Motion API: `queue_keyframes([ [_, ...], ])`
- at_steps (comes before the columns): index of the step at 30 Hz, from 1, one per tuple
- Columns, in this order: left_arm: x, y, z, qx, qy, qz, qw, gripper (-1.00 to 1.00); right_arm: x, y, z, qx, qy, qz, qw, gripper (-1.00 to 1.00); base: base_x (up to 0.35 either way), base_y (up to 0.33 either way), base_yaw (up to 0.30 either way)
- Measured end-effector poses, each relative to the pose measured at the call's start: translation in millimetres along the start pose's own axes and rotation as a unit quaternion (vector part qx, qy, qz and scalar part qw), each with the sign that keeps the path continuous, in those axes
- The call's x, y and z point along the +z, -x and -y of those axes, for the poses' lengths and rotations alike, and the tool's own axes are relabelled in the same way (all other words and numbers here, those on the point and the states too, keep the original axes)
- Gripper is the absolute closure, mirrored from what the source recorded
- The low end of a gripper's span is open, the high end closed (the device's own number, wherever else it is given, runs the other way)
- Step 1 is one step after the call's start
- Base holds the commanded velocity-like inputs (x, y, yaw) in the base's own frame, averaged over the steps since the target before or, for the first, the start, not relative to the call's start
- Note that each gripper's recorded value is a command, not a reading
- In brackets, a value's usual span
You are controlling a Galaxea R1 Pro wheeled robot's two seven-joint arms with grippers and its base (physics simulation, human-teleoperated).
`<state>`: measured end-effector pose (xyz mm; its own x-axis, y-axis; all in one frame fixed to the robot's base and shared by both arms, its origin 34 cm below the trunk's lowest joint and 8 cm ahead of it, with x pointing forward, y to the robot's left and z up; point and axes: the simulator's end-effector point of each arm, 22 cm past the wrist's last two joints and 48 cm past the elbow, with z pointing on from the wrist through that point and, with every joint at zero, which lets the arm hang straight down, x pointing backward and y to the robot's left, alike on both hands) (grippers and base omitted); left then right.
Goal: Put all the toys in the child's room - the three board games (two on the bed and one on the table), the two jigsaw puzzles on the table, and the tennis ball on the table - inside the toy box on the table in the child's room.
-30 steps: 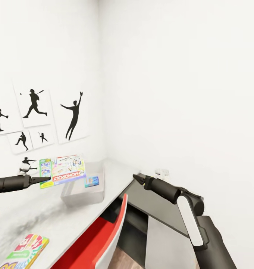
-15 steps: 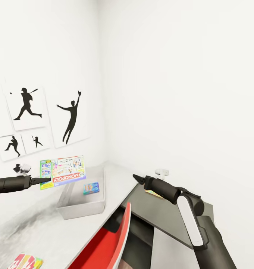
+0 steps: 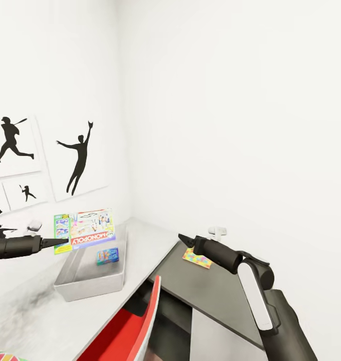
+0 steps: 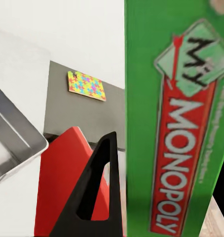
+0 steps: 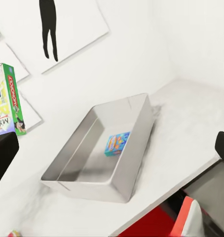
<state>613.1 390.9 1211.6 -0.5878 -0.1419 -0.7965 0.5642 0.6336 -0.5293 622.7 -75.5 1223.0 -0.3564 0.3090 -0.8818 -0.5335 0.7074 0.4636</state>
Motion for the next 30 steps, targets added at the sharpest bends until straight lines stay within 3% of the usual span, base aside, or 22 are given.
queue_keyframes([
  [7, 0.2, 0.1, 0.8, 0.000, -0.001, 0.000, 1.0000, 1.00, -0.3, 0.1, -0.4, 0.000, 0.000, 0.000, 1.0000, -1.00, 0.042, -0.071, 0.000],
  [20, 0.4, 0.0, 1.1, 0.000, -0.001, 0.000, 1.0000, 1.00, -0.3, 0.2, -0.5, 0.000, 0.001, 0.000, 1.0000, -1.00, 0.244, -0.098, 0.000],
  [30, 0.5, 0.3, 1.3, 0.000, -0.002, 0.000, 1.0000, 1.00, -0.3, 0.1, -0.6, 0.000, 0.001, 0.000, 1.0000, -1.00, 0.124, -0.021, 0.000],
])
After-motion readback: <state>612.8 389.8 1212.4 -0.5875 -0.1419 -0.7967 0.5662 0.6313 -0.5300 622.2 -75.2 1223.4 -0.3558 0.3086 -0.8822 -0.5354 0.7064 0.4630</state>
